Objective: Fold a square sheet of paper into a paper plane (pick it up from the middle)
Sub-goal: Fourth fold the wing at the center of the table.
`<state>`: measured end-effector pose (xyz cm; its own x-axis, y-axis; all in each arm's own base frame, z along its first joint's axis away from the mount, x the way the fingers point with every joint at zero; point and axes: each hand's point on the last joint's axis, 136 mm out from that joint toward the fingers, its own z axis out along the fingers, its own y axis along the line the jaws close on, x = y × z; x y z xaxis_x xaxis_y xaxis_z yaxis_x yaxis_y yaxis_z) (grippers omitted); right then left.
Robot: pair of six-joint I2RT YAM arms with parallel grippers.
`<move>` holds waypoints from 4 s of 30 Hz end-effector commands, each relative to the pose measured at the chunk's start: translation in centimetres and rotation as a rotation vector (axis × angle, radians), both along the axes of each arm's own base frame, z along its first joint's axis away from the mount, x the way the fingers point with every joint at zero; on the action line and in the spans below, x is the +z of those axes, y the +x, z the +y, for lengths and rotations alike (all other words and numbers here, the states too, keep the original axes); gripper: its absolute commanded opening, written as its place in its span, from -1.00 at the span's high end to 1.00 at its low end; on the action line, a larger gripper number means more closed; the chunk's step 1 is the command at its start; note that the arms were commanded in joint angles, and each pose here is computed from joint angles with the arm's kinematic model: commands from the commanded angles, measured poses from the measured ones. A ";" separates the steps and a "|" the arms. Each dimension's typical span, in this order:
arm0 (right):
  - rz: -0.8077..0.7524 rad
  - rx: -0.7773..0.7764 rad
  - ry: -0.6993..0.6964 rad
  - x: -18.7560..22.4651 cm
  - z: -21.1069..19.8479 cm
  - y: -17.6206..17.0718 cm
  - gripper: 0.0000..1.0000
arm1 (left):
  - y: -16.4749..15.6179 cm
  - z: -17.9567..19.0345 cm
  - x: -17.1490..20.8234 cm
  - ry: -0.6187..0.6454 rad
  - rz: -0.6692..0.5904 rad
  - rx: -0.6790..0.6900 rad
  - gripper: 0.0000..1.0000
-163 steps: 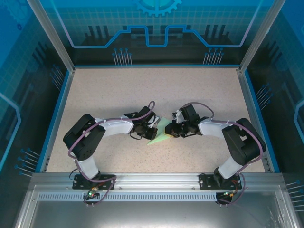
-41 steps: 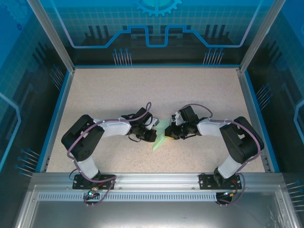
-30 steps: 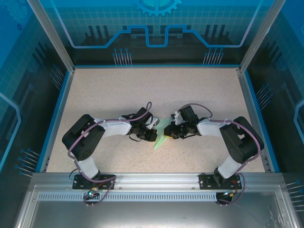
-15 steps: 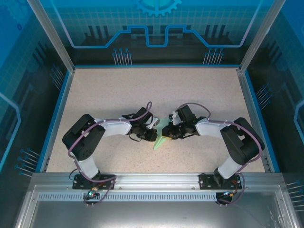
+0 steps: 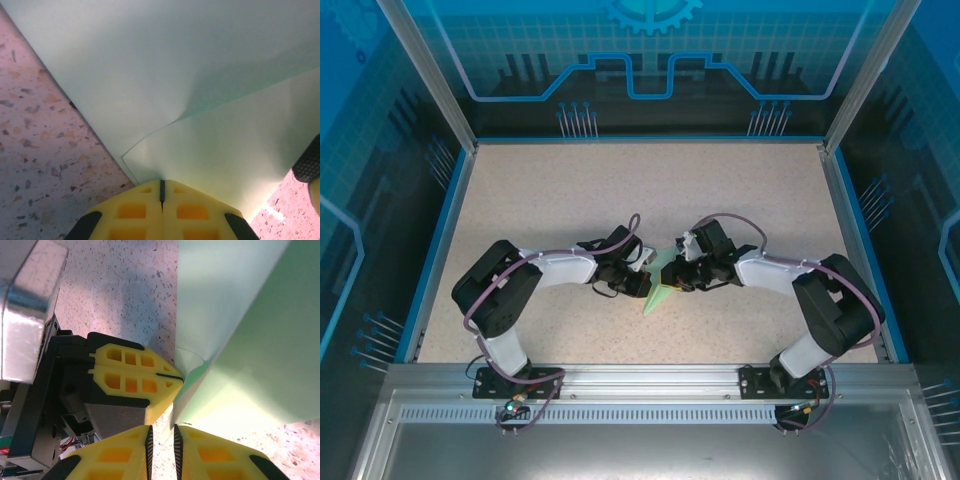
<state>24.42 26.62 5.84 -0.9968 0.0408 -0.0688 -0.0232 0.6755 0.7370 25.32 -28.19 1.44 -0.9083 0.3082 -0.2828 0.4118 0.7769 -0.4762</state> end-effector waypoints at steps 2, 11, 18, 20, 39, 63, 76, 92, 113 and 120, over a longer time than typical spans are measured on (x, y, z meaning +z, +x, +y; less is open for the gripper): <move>0.001 0.020 0.014 0.2 0.8 0.3 0.65 | -0.1 0.8 -1.1 0.044 0.012 -0.010 1.00; 0.020 0.033 0.014 -0.7 1.3 0.5 0.76 | 0.0 0.7 -1.0 0.042 0.009 -0.011 1.00; 0.025 0.054 0.011 -1.1 1.7 0.5 0.76 | 0.0 1.0 -0.8 0.040 0.005 -0.004 1.00; 0.027 0.060 0.014 -1.3 1.9 0.5 0.77 | 0.1 1.1 -0.7 0.034 0.004 0.002 1.00; 0.035 0.112 -0.004 -2.3 3.0 0.2 0.77 | 0.3 2.0 -0.7 -0.046 0.033 0.065 1.00; 0.037 0.136 -0.024 -3.1 3.8 1.0 0.77 | 0.3 3.0 -1.6 -0.067 0.058 0.109 1.00; 0.053 0.148 -0.046 -4.1 3.9 0.9 0.77 | 0.5 2.9 -0.4 -0.130 0.045 0.122 1.00; 0.066 0.159 -0.059 -5.0 4.1 0.8 0.77 | 0.8 2.9 1.7 -0.192 0.040 0.148 1.00; 0.075 0.152 -0.038 -5.0 4.3 0.6 0.77 | -1.3 2.5 1.2 -0.133 0.062 0.172 0.41; 0.073 0.151 -0.040 -4.9 4.2 0.6 0.77 | -1.2 1.8 0.5 -0.107 0.067 0.147 0.42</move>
